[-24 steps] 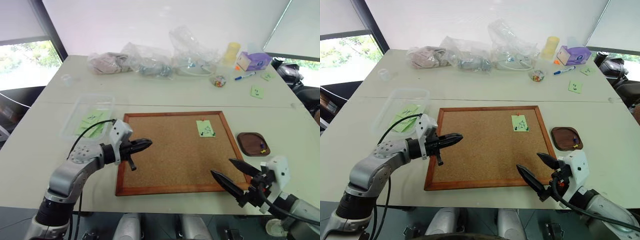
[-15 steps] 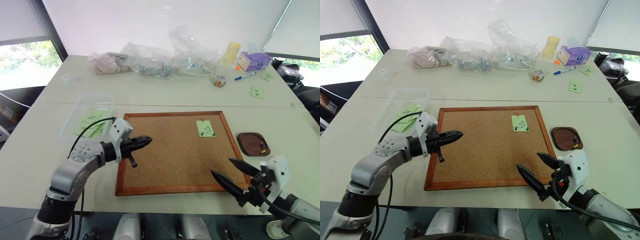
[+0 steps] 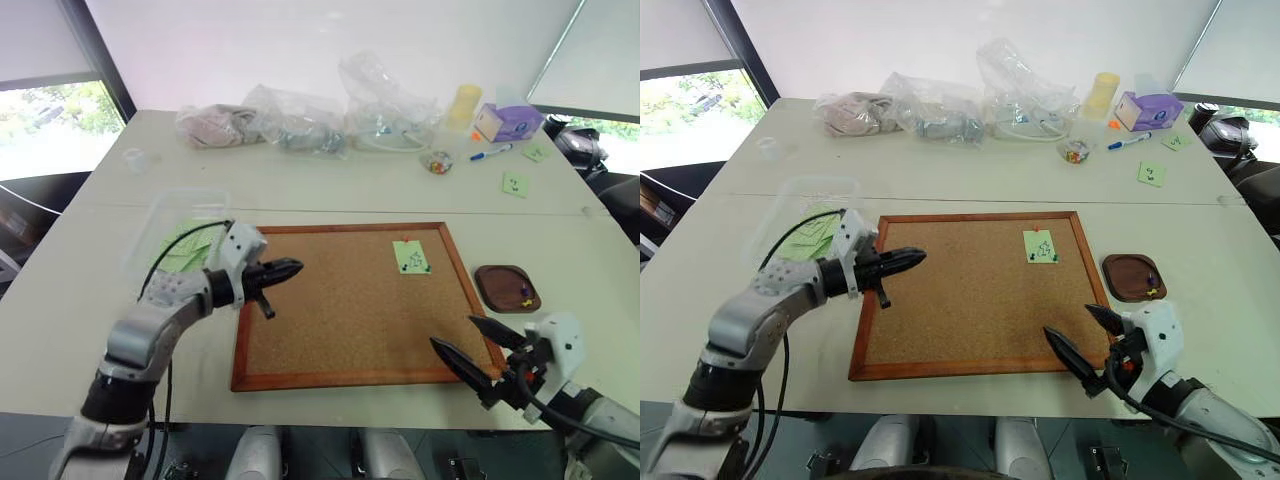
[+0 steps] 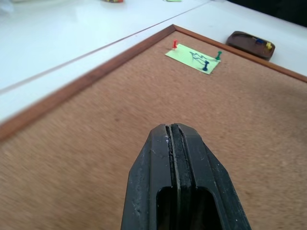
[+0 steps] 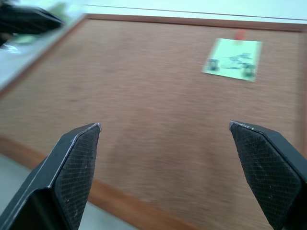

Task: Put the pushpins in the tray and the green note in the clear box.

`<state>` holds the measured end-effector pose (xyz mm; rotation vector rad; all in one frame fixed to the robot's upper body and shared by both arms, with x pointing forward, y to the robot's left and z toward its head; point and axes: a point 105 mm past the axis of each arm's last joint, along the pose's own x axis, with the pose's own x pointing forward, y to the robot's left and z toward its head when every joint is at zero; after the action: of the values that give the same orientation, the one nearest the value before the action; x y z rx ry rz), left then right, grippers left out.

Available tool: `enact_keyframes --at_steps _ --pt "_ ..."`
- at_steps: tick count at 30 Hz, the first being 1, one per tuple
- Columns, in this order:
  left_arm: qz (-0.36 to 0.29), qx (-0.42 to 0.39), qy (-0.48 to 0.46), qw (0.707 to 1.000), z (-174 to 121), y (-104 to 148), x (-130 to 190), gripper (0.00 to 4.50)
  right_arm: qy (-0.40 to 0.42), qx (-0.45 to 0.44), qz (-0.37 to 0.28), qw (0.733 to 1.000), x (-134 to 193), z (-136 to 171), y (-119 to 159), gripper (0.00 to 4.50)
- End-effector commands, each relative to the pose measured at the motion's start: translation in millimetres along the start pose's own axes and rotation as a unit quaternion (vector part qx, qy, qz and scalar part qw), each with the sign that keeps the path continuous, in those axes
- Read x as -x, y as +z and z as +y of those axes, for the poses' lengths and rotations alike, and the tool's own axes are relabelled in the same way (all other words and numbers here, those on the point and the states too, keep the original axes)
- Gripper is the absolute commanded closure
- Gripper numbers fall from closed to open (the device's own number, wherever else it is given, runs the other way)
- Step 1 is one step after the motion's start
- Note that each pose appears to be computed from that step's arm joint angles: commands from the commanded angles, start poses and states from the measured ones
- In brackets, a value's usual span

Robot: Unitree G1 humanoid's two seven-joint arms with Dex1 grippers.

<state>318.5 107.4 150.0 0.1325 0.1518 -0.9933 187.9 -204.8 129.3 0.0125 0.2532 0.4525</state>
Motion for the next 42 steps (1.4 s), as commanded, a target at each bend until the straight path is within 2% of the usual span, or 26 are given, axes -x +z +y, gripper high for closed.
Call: enact_keyframes --at_steps 1,5,12,14,20,31,42 --pt "-0.022 -0.034 -0.064 0.997 -11 24 -11 4.50 -0.037 0.034 -0.058 0.997 -8 -15 28 0.08" --pt "0.012 -0.054 -0.108 0.993 -28 3 -30 4.50 -0.058 0.039 -0.095 0.993 -36 -31 51 0.08" --pt "0.012 -0.055 -0.118 0.991 -34 -10 -54 4.50 -0.115 0.029 -0.129 0.984 -95 -62 79 0.08" --pt "0.019 -0.069 -0.123 0.990 -39 -13 -55 4.50 -0.109 0.041 -0.102 0.988 -115 -65 72 0.08" --pt "0.053 -0.099 -0.128 0.985 -46 -29 -54 4.50 -0.085 0.040 -0.040 0.995 -145 -70 49 0.08" --pt "0.110 -0.097 -0.107 0.983 -41 -57 -53 4.50 -0.053 0.044 -0.037 0.997 -172 -63 48 0.08" --pt "0.125 -0.110 -0.103 0.981 -41 -64 -49 4.50 -0.038 0.047 -0.022 0.998 -188 -61 44 0.08"
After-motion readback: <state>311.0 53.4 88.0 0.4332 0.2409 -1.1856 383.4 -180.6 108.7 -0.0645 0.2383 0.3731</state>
